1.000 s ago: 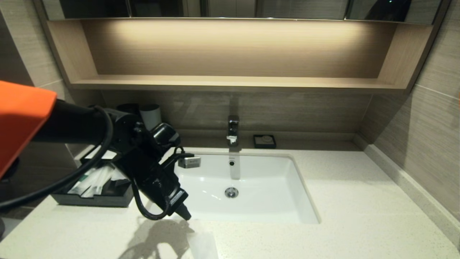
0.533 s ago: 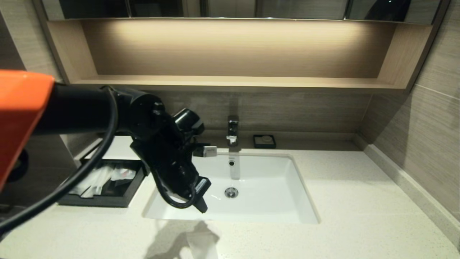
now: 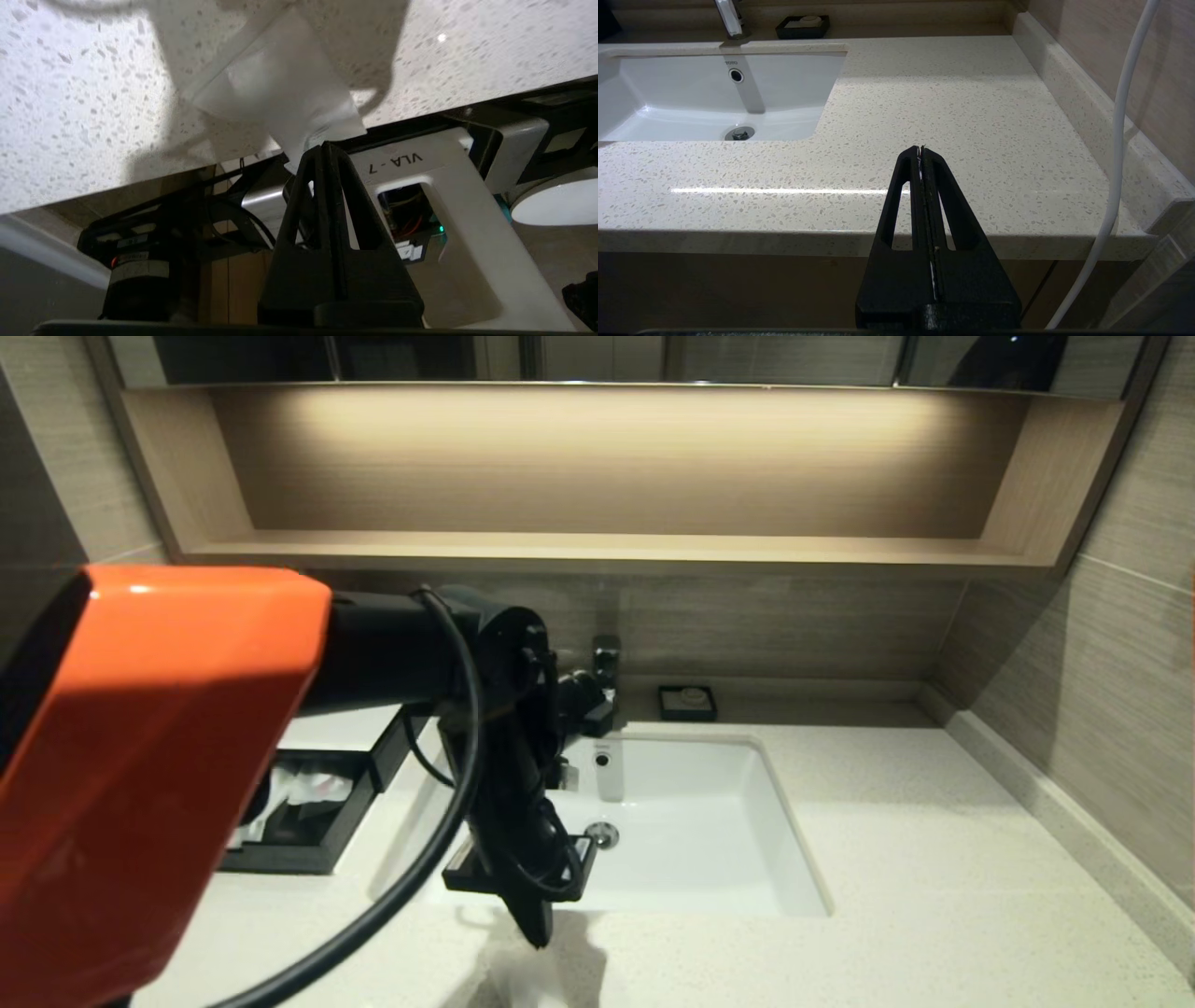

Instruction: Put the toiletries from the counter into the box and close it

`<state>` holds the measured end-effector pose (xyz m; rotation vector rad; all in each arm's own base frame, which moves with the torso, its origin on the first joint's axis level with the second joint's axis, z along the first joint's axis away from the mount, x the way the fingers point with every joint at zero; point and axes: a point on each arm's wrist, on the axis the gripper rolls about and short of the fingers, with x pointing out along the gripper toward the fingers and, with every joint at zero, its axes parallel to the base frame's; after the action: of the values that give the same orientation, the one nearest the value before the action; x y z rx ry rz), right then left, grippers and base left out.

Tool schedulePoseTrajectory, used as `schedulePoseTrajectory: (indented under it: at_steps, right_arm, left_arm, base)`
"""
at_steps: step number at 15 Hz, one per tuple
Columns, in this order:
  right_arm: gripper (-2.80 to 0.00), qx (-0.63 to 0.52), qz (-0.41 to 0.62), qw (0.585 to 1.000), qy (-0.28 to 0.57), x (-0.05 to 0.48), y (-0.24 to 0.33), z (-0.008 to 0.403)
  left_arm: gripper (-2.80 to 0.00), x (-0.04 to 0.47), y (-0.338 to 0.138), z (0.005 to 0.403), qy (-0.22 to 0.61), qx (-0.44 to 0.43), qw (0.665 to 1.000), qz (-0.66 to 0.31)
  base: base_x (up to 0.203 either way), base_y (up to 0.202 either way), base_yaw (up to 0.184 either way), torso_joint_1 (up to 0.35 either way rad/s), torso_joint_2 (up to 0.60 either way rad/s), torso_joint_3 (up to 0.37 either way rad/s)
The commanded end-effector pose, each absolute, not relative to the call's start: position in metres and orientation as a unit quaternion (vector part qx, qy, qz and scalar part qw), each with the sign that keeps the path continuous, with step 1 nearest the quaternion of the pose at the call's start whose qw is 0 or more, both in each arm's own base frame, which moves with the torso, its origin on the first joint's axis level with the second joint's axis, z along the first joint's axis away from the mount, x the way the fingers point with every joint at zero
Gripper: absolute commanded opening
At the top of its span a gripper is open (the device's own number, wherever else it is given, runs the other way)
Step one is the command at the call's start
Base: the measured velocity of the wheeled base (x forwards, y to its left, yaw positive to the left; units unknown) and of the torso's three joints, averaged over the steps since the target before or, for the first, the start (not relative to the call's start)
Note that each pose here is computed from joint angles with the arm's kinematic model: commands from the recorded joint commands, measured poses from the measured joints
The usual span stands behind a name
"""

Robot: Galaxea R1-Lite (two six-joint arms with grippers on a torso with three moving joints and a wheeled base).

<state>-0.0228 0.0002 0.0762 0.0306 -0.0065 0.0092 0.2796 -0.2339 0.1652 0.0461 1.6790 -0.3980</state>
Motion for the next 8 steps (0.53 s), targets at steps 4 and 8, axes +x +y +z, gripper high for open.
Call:
schedulePoseTrajectory:
  at_steps: [4,8]
  right_arm:
    - [-2.80,0.015,0.005,1.000,-0.002,-0.023,0.000,0.076]
    - [-2.80,0.015,0.005,1.000,-0.003,-0.023,0.000,0.076]
  left_arm:
    - [-2.80,0.283,-0.237,0.136,0.791,0.063,0.589,-0.152]
    - [0.00,0.285,-0.238,0.126,0.805,0.075,0.570,-0.147]
  base:
    - [0.000,0.000,0.000,0.000,0.00,0.000]
    - [0.000,0.000,0.000,0.000,0.00,0.000]
